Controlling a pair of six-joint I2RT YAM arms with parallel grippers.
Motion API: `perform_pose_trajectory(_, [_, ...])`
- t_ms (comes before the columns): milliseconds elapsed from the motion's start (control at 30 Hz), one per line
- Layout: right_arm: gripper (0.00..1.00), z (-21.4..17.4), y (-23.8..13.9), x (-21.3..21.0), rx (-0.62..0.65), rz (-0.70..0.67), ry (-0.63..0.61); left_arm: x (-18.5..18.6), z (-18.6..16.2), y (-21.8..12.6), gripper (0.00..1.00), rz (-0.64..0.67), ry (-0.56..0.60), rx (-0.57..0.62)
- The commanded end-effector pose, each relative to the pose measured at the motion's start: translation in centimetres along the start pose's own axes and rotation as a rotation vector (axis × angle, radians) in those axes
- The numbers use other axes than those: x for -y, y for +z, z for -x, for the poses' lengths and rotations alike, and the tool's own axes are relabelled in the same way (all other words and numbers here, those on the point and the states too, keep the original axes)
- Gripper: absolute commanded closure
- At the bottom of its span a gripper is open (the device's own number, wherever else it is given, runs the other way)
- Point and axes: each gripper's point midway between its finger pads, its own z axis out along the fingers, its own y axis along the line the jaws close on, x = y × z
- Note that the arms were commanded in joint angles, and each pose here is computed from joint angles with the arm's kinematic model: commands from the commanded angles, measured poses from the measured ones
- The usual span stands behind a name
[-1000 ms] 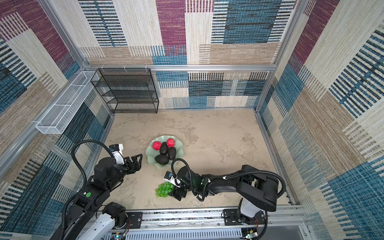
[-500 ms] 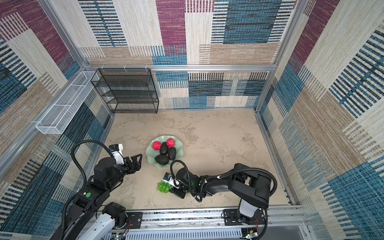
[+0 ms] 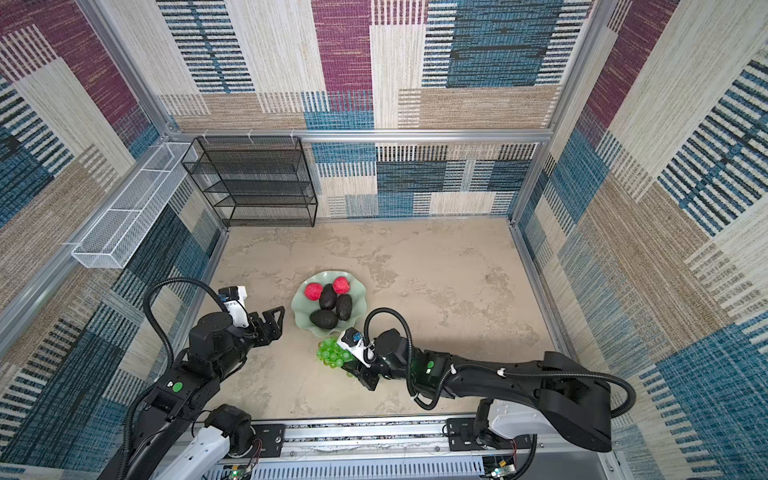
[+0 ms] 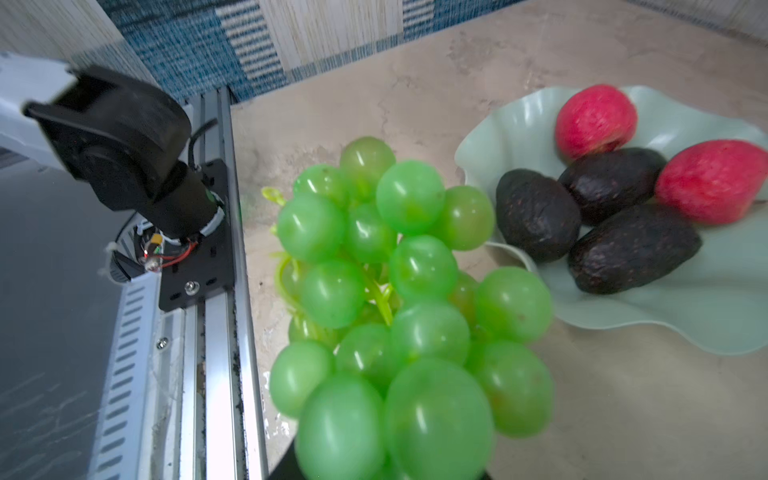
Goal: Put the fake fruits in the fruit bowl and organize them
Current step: 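Lift the green grapes into the bowl with the right gripper and release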
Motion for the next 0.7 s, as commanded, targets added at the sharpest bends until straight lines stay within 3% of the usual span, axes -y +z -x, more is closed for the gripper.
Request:
perform_pose_trajectory(0, [0.70,2.9,-0.8,2.6,0.023,-0.087,0.051,0.1,1.4,-0.2,0.15,0.006,0.027,0.051])
perform_pose_trajectory(133, [0.69,7.5,0.2,4.7,0.054,-0.125,0.002,-0.1,1.7,-0.5,0.15,0.017,0.031,0.067])
perform_pose_trajectory(267, [0.69,10.0,3.4,7.4,0.045,-0.150,-0.022,-0.1,1.7,-0.4,0.15,0.017,0.030,0.073])
perform_pose_trajectory(667, [0.66,6.6,11.2,14.9,-0.026,-0.202,0.124,0.3,1.9,-0.7,0.15,-0.020,0.043,0.108])
